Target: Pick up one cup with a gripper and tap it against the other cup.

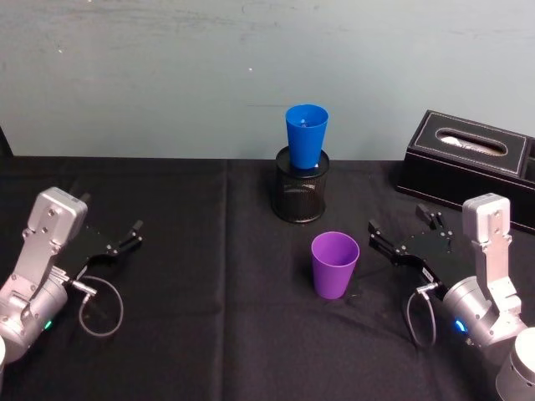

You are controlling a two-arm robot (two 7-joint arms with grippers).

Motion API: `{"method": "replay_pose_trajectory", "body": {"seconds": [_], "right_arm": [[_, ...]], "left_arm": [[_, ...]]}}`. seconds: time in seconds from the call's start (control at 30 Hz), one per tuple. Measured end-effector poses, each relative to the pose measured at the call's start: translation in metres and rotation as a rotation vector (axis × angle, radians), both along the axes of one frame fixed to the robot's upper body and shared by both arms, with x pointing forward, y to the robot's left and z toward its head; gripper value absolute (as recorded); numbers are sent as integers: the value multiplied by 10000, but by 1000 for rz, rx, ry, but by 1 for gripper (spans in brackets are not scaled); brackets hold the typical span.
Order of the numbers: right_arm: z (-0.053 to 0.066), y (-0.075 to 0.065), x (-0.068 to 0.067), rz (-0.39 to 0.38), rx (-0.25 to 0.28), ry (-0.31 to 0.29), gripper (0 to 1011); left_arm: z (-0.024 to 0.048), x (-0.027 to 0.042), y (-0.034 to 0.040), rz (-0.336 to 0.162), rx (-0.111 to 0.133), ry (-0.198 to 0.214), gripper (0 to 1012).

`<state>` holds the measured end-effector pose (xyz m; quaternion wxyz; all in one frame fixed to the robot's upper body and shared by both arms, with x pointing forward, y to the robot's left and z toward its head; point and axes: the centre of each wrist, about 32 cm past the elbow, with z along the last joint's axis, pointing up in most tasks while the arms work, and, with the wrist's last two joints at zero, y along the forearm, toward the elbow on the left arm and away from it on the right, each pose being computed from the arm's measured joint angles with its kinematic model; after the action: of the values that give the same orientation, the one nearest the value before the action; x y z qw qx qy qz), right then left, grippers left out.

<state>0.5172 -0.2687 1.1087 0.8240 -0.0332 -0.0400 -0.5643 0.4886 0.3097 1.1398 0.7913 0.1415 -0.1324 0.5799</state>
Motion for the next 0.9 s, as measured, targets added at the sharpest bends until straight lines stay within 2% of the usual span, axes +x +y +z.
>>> {"method": "replay_pose_trajectory", "body": {"seconds": [0.9], "right_arm": [[4, -1, 0, 2, -1, 1, 1003]], "left_arm": [[0, 0, 0, 0, 0, 0, 1012]]}}
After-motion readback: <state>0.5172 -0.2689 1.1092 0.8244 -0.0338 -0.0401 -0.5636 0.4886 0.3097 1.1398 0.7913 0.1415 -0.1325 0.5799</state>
